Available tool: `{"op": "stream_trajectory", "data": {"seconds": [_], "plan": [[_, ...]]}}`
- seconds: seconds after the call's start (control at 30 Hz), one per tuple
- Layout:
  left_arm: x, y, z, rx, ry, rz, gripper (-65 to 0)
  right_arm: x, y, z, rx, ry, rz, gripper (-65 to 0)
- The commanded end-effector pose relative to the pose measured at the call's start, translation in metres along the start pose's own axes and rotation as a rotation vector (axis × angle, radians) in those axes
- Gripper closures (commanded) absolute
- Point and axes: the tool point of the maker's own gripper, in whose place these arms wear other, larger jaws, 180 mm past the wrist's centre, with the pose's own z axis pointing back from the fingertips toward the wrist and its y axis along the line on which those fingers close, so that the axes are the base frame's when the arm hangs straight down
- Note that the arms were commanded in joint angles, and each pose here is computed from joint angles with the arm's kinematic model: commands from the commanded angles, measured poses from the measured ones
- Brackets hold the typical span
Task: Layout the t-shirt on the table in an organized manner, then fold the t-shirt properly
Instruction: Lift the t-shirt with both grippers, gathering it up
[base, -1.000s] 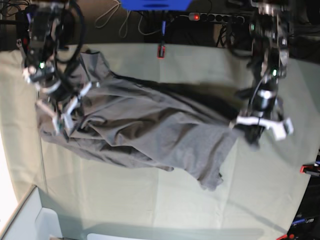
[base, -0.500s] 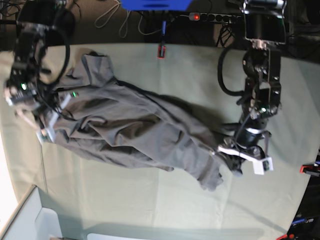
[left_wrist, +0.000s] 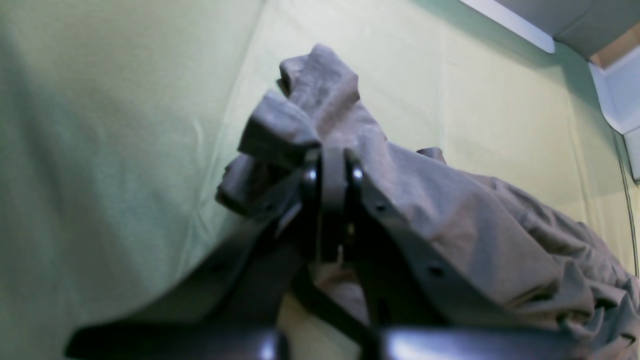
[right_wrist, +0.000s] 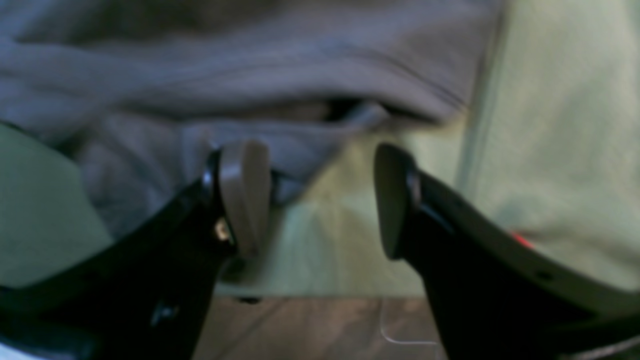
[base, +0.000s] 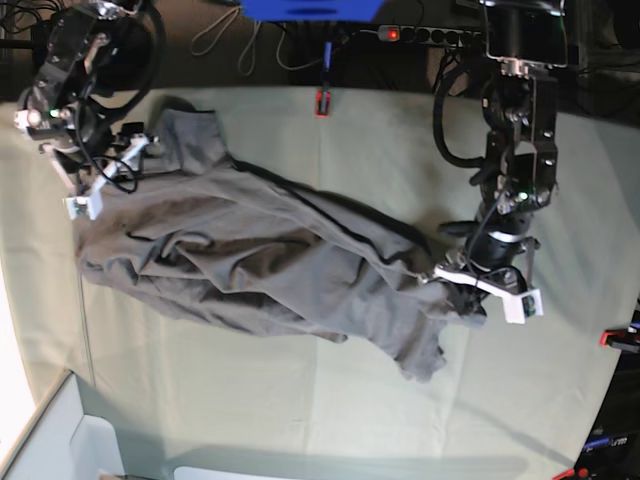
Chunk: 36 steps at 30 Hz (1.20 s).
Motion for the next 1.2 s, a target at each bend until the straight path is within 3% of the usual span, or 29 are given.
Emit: {"op": "stream_trajectory", "data": {"seconds": [0.0, 0.27, 0.53, 0.6, 0.67, 0.8, 1.0, 1.17], "plan": [[0.016, -0.006, 0.001, -0.019, -0.052, -0.006, 0.0, 0.004, 0.001, -0.001, 0.012, -0.012, 0.016, -33.5], [0.007, -0.001, 0.005, -0.009, -0.033, -0.007, 0.0, -0.013, 0.013, -0.026, 0.077, -0.004, -0.038, -33.5], [0.002, 0.001, 0.008, -0.005, -0.023, -0.006, 0.0, 0.004, 0.034, -0.038, 0.133, -0.029, -0.064, -33.2], [0.003, 0.002, 0.008, -0.005, -0.025, -0.010, 0.0, 0.011, 0.035, -0.039, 0.135, -0.040, -0.064, -30.4], [0.009, -0.001, 0.010, -0.012, -0.040, -0.015, 0.0, 0.013, 0.039, -0.039, 0.144, -0.042, -0.054, -23.4], [0.009, -0.003, 0.014, -0.017, -0.044, -0.016, 0.0, 0.012, 0.049, -0.041, 0.164, -0.030, -0.027, -0.2], [0.010, 0.003, 0.022, -0.005, -0.053, -0.016, 0.0, 0.010, 0.036, -0.021, 0.111, -0.067, -0.001, 0.0], [0.018, 0.014, 0.026, 0.023, -0.076, -0.006, 0.0, 0.055, 0.021, 0.015, 0.031, -0.212, 0.065, 0.0]]}}
